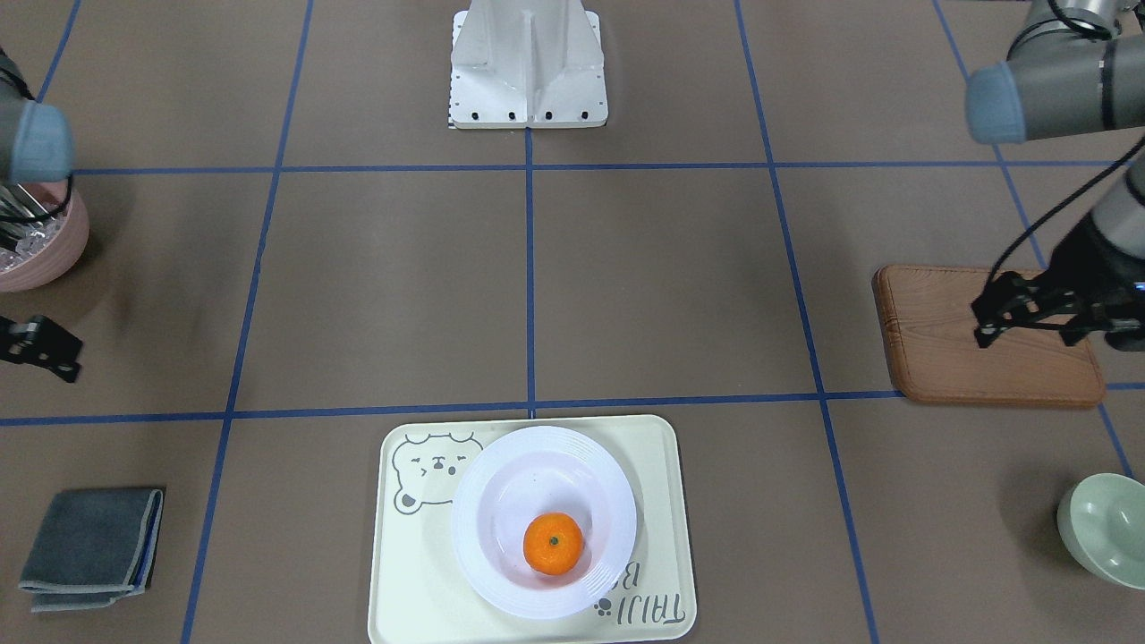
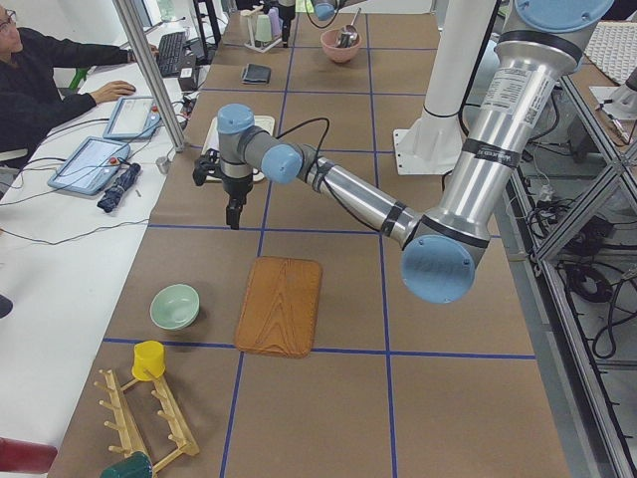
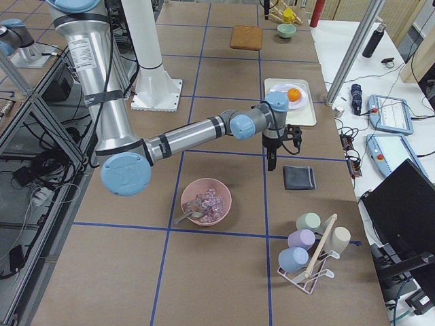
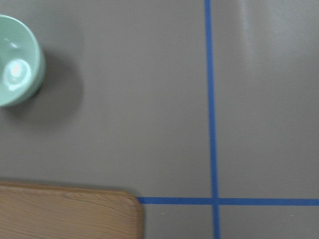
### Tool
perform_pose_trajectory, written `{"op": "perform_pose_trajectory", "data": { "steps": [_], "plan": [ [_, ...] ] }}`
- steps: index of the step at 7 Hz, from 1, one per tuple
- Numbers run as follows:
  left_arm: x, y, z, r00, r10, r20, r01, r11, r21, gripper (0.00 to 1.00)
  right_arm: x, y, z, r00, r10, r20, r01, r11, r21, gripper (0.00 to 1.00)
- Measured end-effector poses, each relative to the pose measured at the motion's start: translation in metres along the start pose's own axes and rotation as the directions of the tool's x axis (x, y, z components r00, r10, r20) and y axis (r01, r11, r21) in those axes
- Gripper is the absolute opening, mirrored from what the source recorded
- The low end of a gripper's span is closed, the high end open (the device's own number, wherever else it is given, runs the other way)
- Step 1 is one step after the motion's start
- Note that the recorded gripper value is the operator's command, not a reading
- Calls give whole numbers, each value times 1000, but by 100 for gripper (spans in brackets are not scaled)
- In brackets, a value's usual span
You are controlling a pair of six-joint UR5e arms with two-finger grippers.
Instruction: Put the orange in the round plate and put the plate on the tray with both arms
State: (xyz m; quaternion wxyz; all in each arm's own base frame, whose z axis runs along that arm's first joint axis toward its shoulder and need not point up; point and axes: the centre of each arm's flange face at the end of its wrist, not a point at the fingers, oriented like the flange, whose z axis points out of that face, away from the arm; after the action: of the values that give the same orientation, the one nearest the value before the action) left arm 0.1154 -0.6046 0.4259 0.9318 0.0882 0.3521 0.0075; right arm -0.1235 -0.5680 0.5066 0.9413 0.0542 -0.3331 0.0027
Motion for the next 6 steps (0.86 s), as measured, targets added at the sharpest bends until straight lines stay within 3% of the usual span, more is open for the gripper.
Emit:
{"op": "perform_pose_trajectory", "data": {
  "steps": [2,4,6],
  "plan": [
    [-126,16,-11,999,52,-5,-52,998,-48,99,129,48,-9,990,-134,-38,133,991,-27,100],
    [-218,56,7,1000,-3,-9,2,995,-101,99,191,82,-12,992,-122,-39,120,992,-49,100],
    [-262,104,32,1000,-29,-5,28,991,-133,99,208,101,-9,997,-78,1,78,995,-64,100]
  ]
}}
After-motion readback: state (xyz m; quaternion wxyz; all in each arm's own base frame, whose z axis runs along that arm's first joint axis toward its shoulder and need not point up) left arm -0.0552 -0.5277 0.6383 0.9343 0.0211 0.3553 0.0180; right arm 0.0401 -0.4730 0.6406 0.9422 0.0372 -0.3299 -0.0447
